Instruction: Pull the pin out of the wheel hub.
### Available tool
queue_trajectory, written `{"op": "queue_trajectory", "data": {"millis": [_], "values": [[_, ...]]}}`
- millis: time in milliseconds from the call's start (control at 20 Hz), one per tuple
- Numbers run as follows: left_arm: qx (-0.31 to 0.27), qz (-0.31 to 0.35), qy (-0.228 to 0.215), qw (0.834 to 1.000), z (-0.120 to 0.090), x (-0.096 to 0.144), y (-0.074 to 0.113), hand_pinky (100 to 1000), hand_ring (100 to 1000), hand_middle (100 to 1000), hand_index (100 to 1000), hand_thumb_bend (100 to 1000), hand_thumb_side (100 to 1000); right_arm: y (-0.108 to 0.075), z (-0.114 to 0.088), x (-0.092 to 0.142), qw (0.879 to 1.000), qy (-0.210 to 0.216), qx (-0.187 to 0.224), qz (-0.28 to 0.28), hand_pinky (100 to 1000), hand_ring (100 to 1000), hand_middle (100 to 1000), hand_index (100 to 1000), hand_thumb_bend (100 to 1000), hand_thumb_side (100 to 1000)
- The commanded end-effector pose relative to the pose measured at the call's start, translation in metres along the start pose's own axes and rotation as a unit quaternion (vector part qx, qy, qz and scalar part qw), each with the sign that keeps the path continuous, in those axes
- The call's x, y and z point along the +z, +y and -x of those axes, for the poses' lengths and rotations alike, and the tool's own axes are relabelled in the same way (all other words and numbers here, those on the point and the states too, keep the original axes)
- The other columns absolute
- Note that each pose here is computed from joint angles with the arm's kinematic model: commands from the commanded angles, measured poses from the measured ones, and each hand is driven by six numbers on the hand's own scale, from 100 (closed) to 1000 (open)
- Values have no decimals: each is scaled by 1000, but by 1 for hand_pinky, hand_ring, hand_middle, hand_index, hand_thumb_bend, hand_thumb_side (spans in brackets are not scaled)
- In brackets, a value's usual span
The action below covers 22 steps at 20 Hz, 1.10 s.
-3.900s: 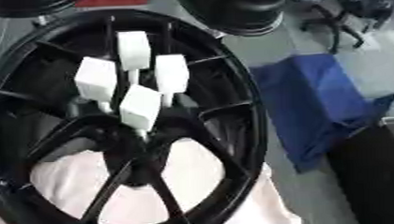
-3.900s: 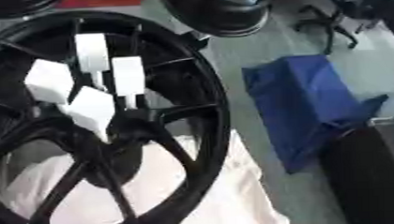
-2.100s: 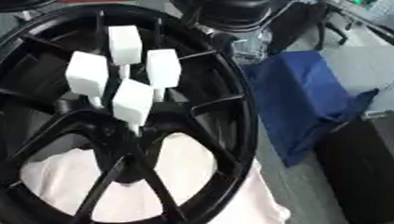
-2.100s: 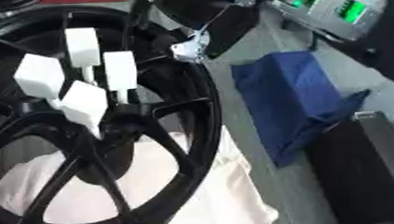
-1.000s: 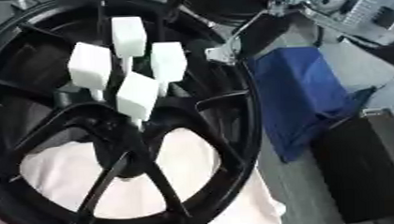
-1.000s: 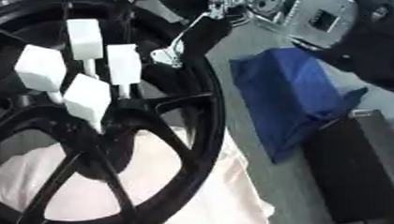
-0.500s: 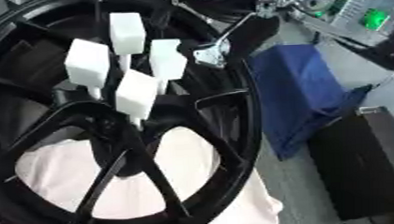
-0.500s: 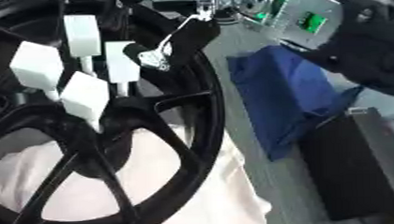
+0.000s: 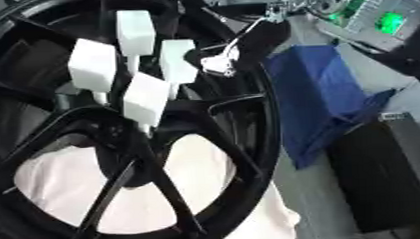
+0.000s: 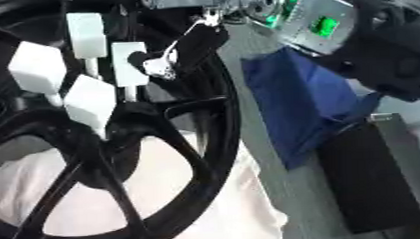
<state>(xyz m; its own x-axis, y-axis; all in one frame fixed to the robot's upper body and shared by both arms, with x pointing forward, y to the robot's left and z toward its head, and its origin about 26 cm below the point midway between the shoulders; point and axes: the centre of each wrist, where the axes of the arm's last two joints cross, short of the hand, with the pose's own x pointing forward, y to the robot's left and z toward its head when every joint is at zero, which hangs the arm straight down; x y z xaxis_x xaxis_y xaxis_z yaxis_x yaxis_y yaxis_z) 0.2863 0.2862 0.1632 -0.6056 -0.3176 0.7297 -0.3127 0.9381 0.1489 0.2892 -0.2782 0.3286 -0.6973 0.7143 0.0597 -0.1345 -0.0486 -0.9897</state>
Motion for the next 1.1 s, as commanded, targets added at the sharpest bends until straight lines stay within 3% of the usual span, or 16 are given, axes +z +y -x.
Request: {"op": "queue_trajectory", "data": {"millis": [50,1100], "values": [[1,4,-17,1000,-7,-3,-1,836,587,563,736,367,724,-7,-2,4,1000,4,9,0,956,924,770,887,100,542],[5,5,-16,1000,-7,-3,-3,841,586,562,735,360,731,0,-2,0,999,31,13,-21,950,926,765,897,135,578]]}}
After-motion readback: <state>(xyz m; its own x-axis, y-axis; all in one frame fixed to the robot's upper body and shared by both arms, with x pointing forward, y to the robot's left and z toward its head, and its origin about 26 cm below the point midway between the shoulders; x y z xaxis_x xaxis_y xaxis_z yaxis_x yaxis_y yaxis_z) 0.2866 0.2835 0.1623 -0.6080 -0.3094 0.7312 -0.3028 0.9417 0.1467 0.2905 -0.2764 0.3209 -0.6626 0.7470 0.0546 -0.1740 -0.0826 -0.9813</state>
